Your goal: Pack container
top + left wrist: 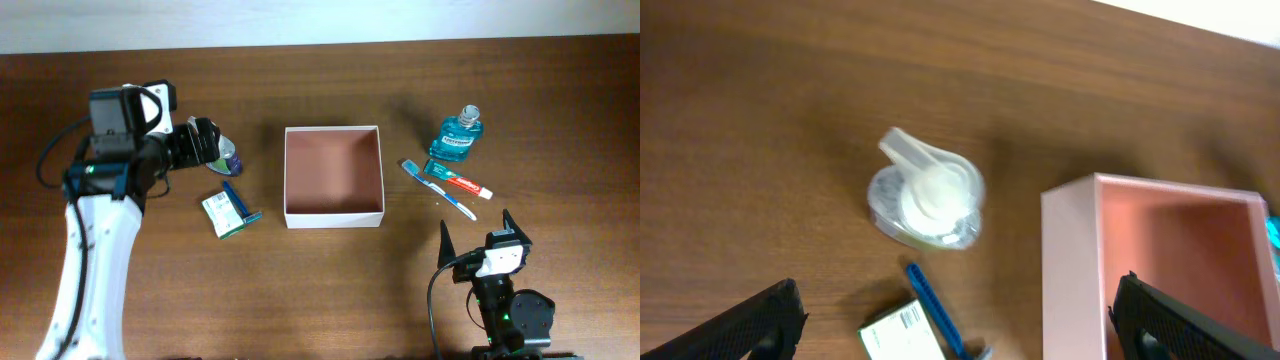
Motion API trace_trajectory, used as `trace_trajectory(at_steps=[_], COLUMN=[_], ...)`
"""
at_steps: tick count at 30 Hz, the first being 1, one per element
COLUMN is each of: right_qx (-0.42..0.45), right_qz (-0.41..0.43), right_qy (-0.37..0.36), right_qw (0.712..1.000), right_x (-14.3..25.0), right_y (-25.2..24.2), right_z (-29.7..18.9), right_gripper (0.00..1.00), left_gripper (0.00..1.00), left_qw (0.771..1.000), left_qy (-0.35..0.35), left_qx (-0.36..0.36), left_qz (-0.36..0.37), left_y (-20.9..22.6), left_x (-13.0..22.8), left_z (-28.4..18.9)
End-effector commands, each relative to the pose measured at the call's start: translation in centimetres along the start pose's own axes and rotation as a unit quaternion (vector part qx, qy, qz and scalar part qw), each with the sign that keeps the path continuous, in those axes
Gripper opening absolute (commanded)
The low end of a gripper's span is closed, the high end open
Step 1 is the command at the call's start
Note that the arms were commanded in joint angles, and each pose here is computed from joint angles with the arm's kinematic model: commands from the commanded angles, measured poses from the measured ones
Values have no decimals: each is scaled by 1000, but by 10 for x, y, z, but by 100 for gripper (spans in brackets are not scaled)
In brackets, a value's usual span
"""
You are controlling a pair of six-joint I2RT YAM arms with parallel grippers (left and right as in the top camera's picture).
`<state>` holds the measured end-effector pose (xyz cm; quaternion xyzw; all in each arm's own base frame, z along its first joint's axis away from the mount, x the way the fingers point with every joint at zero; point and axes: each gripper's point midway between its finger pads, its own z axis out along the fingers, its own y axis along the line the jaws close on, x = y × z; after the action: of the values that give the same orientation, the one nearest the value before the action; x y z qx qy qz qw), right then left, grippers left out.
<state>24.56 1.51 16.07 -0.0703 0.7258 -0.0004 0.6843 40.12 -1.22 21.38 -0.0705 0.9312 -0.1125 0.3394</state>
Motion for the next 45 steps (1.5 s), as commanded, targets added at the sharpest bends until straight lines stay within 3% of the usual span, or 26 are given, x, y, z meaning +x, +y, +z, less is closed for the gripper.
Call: trace_trajectory(at_steps=[1, 6, 8, 10, 14, 19, 26, 37, 42, 45], right_qx=[-2, -2, -2, -2, -2, -2, -2, -2, -2, -2], right_qz=[4, 4, 4, 4, 4, 4, 4, 4, 4, 4], right_qy=[1, 1, 1, 1, 1, 1, 1, 1, 1, 1], right_qw=[1000, 1000, 1000, 1000, 1000, 1000, 1000, 1000, 1000, 1000], right_x=[2, 2, 2, 2, 2, 2, 2, 2, 2, 2], right_y=[1, 1, 1, 1, 1, 1, 1, 1, 1, 1], right_z=[0, 0, 0, 0, 0, 0, 0, 0, 0, 0], right_gripper=[99, 99, 98, 99, 98, 99, 99, 98, 99, 99], left_gripper=[99, 89, 78, 74, 73, 74, 73, 71, 47, 45], left_qw=[996, 997, 998, 997, 997, 982, 988, 987, 985, 983], left_qy=[9, 3, -11, -26, -44, -74, -38, -7, -9, 1], left_qx=[-32, -24, -34, -53, -67, -174, -147, -162, -171, -172], left_qz=[-81, -73, -60, -46, -22, 18, 20, 24, 27, 66], left_y=[16, 8, 3, -2, -18, -4, -10, -2, 2, 2], left_x=[-2, -7, -12, -16, -19, -23, -7, 8, 7, 9], left_z=[27, 45, 51, 54, 55, 47, 56, 90, 90, 90])
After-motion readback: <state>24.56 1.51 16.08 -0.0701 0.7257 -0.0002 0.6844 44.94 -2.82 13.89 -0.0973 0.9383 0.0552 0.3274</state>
